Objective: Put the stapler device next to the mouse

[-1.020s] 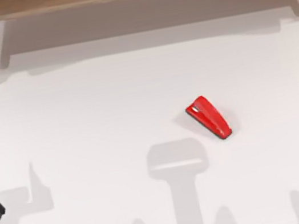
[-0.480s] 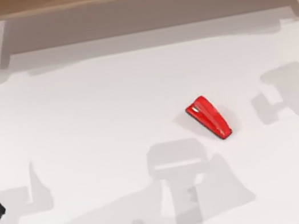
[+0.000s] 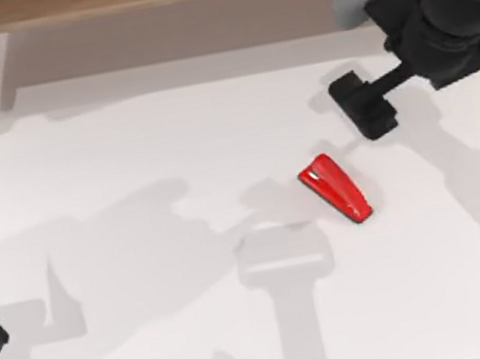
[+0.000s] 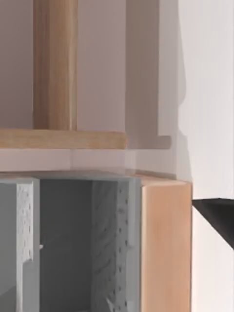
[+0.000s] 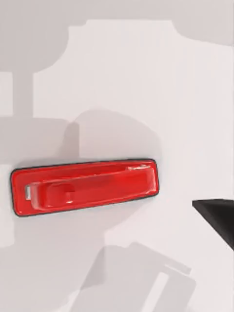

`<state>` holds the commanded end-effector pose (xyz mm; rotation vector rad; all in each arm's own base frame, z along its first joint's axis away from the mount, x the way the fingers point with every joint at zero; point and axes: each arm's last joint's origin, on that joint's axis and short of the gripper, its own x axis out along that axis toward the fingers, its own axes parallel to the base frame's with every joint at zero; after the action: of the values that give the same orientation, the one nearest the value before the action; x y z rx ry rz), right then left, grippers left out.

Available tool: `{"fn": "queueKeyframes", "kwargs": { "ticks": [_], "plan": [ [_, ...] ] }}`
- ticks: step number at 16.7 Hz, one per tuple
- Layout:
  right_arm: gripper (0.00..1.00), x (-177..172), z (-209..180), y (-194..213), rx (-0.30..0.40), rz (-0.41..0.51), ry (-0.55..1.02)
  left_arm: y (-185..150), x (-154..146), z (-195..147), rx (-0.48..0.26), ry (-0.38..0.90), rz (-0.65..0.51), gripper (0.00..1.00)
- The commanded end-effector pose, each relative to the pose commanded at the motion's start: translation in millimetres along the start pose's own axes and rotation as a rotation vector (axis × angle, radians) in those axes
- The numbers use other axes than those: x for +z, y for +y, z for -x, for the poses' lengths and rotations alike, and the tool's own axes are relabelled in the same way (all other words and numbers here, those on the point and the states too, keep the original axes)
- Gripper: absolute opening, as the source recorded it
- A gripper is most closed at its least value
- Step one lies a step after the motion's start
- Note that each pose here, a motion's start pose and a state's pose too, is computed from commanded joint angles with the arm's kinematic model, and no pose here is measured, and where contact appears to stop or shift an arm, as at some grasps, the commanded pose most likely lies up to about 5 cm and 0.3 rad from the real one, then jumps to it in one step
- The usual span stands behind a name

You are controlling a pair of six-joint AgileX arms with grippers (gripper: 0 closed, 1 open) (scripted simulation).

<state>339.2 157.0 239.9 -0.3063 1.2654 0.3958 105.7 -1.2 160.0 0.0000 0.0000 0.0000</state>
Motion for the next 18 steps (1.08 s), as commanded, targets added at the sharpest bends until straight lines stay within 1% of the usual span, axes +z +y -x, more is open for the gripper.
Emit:
{"fn": "queueKeyframes", "kwargs": {
  "ticks": [3,5,7,9,15,18],
  "plan": [
    [1.00,29.8,-40.8,20.7,0.017,0.056,0.143,0.0,0.0,0.0,0.000,0.000,0.000,1.00],
    [1.00,41.7,-65.1,32.7,0.022,0.085,0.215,0.0,0.0,0.0,0.000,0.000,0.000,1.00],
    [1.00,48.7,-81.2,41.6,0.024,0.106,0.259,0.0,0.0,0.0,0.000,0.000,0.000,1.00],
    [1.00,51.7,-88.1,46.1,0.025,0.116,0.277,0.0,0.0,0.0,0.000,0.000,0.000,1.00],
    [1.00,51.4,-90.2,44.8,0.025,0.114,0.280,0.0,0.0,0.0,0.000,0.000,0.000,1.00],
    [1.00,46.6,-110.2,46.2,0.025,0.117,0.278,0.0,0.0,0.0,0.000,0.000,0.000,1.00]
  ]
}}
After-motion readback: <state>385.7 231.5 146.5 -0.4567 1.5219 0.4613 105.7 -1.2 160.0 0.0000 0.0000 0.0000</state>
